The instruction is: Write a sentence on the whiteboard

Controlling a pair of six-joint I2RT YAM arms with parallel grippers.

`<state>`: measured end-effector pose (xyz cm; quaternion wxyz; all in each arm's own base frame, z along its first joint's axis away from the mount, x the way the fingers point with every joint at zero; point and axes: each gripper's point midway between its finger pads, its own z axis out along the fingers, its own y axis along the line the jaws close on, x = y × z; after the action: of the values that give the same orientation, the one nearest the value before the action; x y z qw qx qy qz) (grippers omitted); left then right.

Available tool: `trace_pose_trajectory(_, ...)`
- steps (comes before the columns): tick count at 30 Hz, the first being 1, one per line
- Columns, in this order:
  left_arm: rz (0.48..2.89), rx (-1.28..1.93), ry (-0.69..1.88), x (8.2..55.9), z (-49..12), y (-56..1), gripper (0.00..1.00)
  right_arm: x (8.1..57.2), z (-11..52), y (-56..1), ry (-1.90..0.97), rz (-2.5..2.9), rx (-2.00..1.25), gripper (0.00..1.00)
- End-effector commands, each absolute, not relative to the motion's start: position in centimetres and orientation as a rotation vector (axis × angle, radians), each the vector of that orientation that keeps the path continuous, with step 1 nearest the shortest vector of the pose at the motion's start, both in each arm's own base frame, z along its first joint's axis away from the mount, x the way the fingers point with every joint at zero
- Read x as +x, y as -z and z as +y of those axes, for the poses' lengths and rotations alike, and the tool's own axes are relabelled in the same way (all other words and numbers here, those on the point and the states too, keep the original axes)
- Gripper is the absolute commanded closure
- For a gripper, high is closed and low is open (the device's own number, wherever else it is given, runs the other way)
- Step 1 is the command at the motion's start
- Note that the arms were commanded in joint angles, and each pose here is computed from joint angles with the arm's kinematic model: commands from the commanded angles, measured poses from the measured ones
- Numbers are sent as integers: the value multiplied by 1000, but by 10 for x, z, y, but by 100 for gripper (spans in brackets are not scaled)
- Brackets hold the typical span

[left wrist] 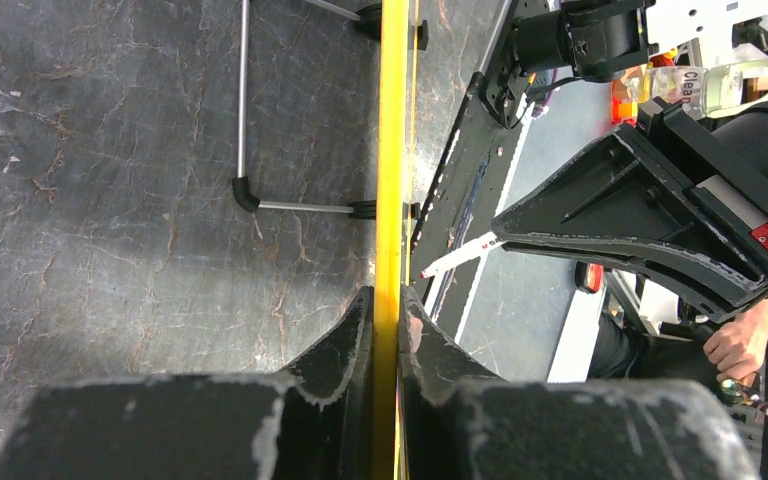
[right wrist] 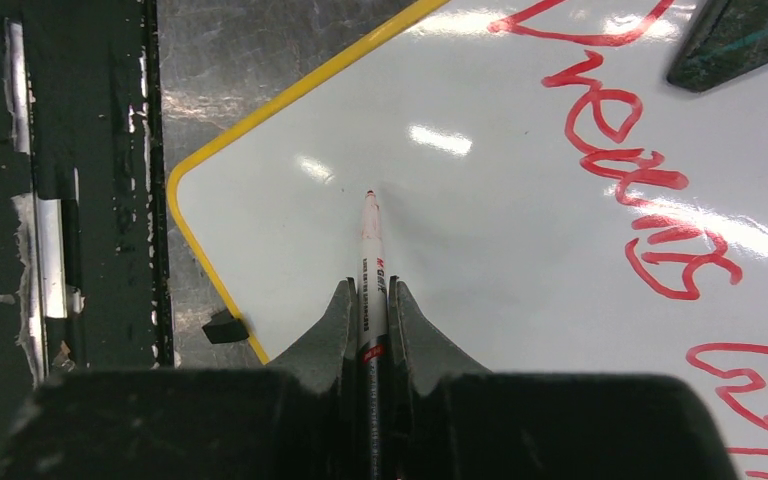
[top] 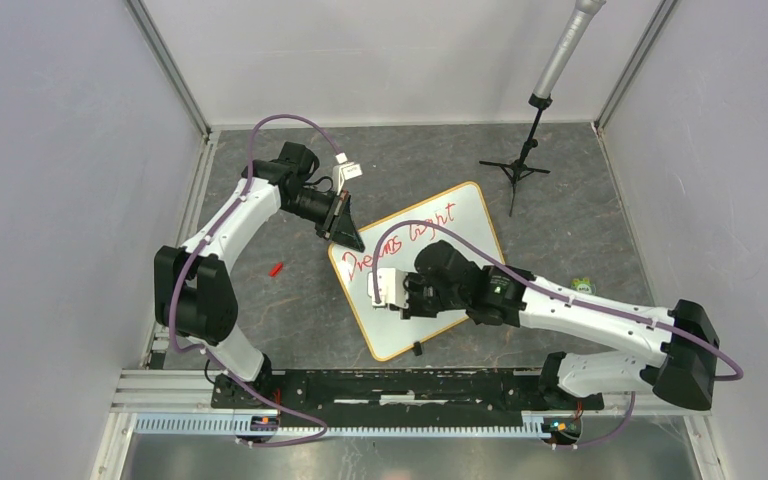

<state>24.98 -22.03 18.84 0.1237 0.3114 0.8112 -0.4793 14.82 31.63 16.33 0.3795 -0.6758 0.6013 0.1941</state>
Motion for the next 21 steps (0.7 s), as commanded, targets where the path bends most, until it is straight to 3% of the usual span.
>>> trace_pose_trajectory(1, 2355, 930, 1366, 253, -218, -186, 97, 163, 319, -166, -412, 1529, -1678, 100)
trace_pose_trajectory(21, 2355, 932, 1363, 253, -218, -185, 98, 181, 309, -180, -289, 1533, -1613, 100)
